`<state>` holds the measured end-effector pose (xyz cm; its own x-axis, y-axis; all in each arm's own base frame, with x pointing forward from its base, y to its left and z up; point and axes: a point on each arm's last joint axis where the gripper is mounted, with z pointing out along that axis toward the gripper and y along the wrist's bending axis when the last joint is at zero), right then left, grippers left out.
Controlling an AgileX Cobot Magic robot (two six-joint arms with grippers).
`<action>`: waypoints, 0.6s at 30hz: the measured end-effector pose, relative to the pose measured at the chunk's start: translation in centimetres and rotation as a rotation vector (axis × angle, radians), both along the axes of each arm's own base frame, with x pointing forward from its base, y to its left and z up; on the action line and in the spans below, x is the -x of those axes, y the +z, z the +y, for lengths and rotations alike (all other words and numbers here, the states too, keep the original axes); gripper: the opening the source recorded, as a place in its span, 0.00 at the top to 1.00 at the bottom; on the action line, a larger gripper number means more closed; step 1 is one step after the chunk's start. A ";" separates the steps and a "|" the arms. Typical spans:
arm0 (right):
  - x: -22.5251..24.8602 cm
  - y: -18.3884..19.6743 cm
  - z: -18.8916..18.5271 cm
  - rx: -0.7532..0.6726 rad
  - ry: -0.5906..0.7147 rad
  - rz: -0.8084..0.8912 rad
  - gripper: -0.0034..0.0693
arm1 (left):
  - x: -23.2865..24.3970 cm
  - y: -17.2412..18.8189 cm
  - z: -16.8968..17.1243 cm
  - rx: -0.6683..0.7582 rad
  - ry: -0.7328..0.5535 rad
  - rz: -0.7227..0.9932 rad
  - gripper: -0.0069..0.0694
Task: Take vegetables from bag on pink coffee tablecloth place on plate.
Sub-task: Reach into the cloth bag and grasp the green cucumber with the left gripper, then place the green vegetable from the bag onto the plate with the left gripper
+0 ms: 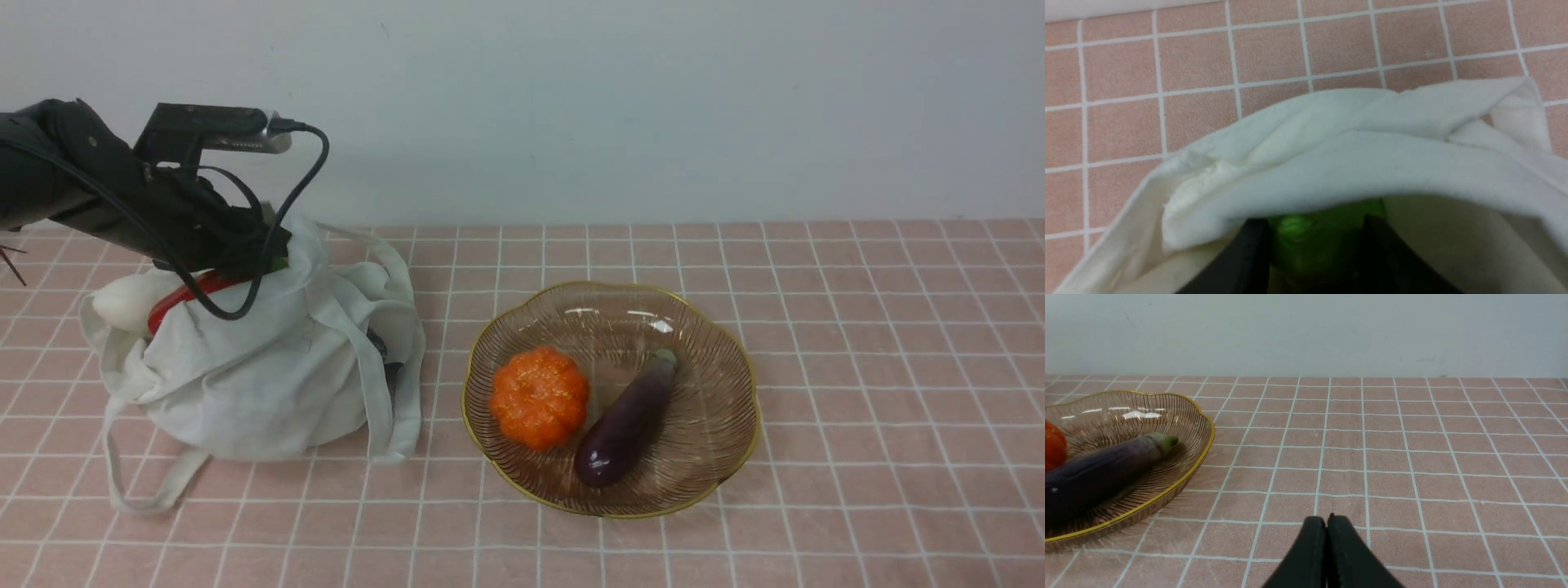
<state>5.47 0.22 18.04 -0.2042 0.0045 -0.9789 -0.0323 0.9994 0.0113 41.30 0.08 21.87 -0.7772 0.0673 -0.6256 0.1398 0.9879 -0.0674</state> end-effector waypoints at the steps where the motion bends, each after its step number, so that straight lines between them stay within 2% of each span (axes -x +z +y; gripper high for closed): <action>1: 0.0 0.0 0.0 0.000 0.000 0.000 0.97 | 0.0 0.0 0.0 0.004 0.000 0.003 0.58; 7: 0.0 0.0 0.0 0.000 0.000 0.000 0.97 | 0.4 0.7 -0.3 0.020 -0.025 0.044 0.58; 18: 0.0 0.0 0.0 0.000 0.000 0.000 0.97 | 4.0 6.0 -0.7 0.025 -0.071 0.085 0.58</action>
<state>5.47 0.22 18.04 -0.2042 0.0045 -0.9789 -0.0323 0.9994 0.0113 37.28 -0.60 27.88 -0.8213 0.1094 -0.5599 0.2024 0.9735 -0.1066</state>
